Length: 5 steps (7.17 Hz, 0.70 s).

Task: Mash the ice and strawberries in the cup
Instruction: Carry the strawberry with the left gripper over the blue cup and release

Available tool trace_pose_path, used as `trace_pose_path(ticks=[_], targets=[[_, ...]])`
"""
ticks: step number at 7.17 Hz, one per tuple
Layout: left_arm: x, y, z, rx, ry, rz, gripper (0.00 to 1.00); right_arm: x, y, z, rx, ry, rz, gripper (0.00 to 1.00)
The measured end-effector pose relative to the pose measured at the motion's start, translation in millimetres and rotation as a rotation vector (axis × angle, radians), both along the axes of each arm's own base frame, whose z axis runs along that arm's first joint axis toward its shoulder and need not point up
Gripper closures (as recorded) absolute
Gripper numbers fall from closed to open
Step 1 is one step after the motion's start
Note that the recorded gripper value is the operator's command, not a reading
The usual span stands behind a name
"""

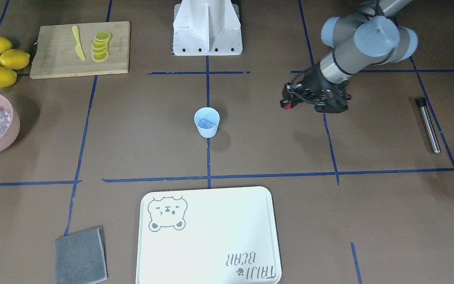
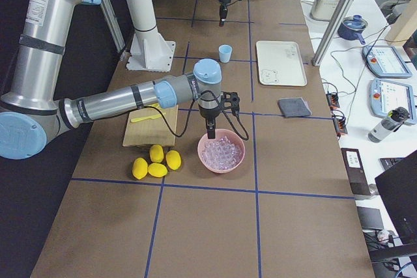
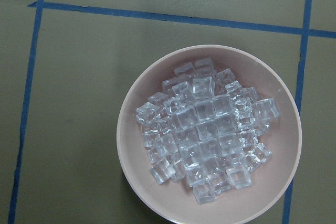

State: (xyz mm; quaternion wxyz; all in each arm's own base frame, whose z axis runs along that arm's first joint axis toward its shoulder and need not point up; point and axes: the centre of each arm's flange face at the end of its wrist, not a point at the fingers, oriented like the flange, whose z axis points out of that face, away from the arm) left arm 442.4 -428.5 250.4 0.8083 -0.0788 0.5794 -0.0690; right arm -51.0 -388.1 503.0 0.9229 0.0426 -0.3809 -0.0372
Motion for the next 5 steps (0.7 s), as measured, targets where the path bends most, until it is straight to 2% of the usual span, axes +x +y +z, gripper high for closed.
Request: trace_pose_path(ticks=[2,5], targets=[[58,9,-59,0.003,0.035,-0.052,0.98,0,-1,-1,0.000,-0.005,-0.001,0.00],[88,1,-85,0.014,0.043,-0.079,0.92,-1,-1,-1,0.000,-0.008,-0.001,0.00]])
